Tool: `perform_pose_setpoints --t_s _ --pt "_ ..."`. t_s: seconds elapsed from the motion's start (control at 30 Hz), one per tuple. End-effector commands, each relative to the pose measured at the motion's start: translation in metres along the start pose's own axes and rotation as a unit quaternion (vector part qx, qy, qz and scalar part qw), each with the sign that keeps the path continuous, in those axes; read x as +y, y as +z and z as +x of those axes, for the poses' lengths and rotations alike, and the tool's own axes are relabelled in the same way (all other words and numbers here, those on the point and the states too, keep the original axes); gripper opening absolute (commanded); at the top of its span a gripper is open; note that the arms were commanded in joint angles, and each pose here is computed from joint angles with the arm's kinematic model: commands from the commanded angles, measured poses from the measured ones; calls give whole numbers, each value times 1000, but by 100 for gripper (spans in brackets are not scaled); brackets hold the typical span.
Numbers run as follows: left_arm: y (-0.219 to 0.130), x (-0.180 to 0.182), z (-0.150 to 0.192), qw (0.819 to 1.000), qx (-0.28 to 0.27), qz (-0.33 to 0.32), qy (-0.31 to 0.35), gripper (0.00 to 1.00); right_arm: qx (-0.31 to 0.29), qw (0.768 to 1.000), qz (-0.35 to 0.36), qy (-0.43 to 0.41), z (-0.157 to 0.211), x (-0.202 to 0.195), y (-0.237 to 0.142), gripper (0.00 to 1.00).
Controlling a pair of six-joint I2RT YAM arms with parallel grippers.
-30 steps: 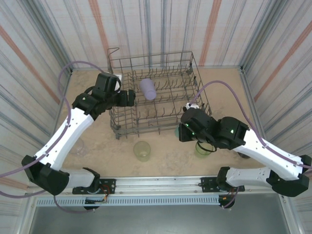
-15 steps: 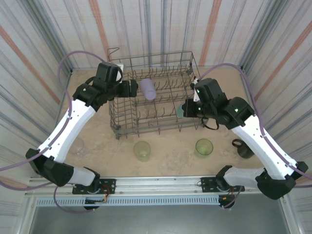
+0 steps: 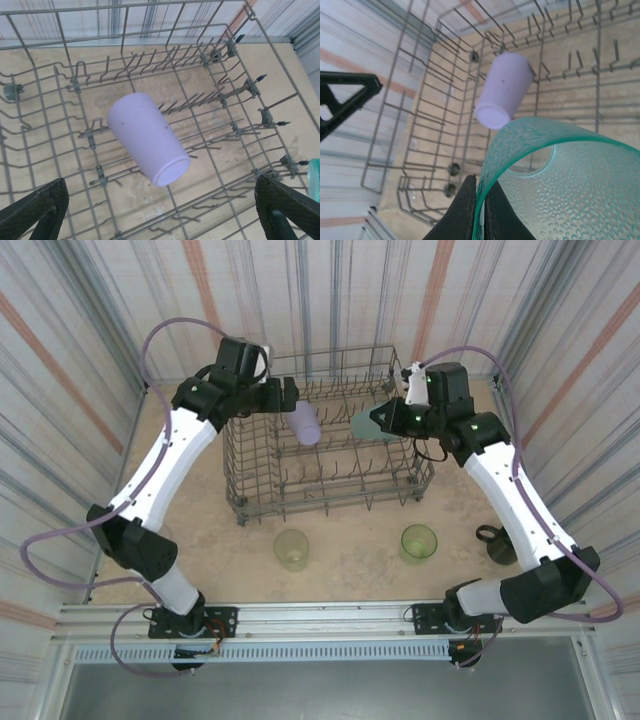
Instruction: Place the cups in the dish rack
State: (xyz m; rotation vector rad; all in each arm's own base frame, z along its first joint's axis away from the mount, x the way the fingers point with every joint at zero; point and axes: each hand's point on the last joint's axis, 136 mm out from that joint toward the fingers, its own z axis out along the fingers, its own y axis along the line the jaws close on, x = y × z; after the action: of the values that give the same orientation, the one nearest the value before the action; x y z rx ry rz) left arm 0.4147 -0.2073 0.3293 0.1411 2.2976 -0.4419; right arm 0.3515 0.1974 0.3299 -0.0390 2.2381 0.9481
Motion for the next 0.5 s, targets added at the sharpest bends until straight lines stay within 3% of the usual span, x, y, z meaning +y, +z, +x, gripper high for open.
perform_pose_setpoints --t_s 0.0,0.47 --pt "3 -13 -9 999 11 39 -22 99 -40 994 -99 -1 -29 18 7 0" --pt "28 -53 -39 984 13 150 -90 99 -109 962 -247 43 -81 16 40 0"
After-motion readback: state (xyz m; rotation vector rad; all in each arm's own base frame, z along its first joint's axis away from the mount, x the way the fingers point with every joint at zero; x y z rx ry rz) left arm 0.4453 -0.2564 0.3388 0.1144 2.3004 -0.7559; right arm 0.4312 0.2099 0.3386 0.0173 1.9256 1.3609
